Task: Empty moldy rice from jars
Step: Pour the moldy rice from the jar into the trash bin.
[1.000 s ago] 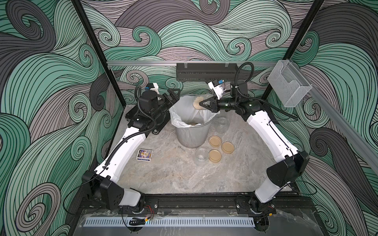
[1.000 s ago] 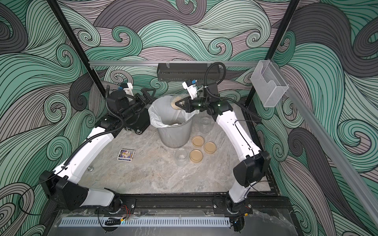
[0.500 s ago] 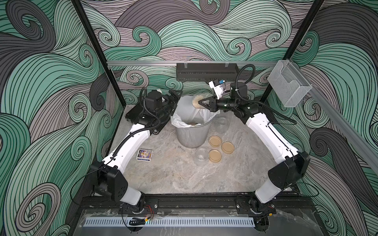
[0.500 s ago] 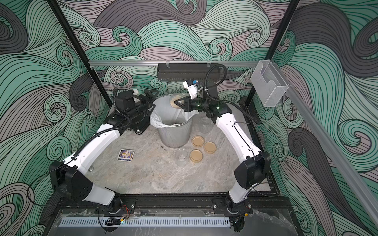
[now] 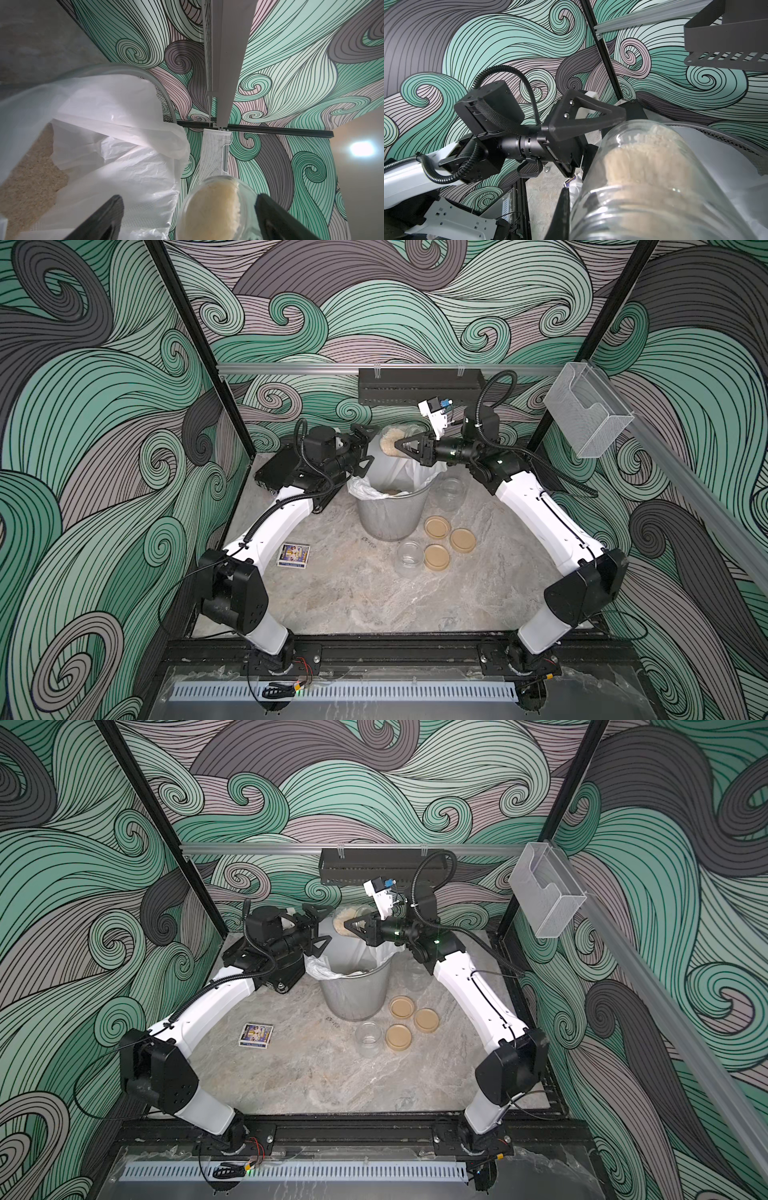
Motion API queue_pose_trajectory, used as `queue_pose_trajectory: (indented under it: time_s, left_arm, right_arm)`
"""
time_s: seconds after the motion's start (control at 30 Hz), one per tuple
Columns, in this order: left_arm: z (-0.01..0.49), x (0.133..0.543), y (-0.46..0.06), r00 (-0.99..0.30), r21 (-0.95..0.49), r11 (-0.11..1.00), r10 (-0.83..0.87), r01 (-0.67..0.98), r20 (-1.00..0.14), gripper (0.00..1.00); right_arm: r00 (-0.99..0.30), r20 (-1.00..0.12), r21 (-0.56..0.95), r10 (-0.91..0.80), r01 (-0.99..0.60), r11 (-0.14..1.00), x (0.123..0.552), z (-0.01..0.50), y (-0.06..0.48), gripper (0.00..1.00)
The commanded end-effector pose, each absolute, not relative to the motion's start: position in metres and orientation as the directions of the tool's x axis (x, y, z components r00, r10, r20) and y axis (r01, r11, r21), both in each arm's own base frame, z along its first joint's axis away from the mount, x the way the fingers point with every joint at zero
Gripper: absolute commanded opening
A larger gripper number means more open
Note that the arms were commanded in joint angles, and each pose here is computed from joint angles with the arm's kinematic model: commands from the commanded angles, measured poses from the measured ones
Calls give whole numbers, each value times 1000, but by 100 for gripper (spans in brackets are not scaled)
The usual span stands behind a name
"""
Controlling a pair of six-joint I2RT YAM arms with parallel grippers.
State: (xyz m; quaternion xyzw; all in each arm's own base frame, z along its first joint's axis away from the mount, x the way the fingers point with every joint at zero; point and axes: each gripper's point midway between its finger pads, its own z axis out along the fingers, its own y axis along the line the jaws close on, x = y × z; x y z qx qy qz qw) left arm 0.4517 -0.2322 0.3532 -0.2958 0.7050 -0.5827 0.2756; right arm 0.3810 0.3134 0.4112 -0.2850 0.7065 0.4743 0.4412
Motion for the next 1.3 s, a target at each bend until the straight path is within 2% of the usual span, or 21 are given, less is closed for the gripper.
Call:
queue_pose_trajectory:
  time_s: [0.0,0.33,0.67,0.83,1.1,1.27]
  left_arm:
    - [389,453,-243,-695,-998,68,-718,-16,-38,99]
    - [390,452,-268,-739,-1000,12,-673,-22,8,98]
    - [397,458,-293,-789,-992,-122,-605,-43,109,99]
    - [401,454,-296,-787,-990,-133,-605,-48,120,99]
    - [407,457,-304,-798,-957,-266,-548,-117,250,99]
    - [409,456,-305,-803,-960,-259,-548,-102,234,95]
  right_arm:
    - [-322,-944,327,71,-887,325,371,452,316,0]
    - [-339,-937,349,89,-881,319,378,445,321,0]
    - [-349,-932,361,95,-882,304,379,441,325,0]
    - [-355,-930,366,91,-879,306,380,438,326,0]
    - [-367,-925,378,96,-876,299,381,436,328,0]
    - [-371,-924,381,94,-875,297,381,435,328,0]
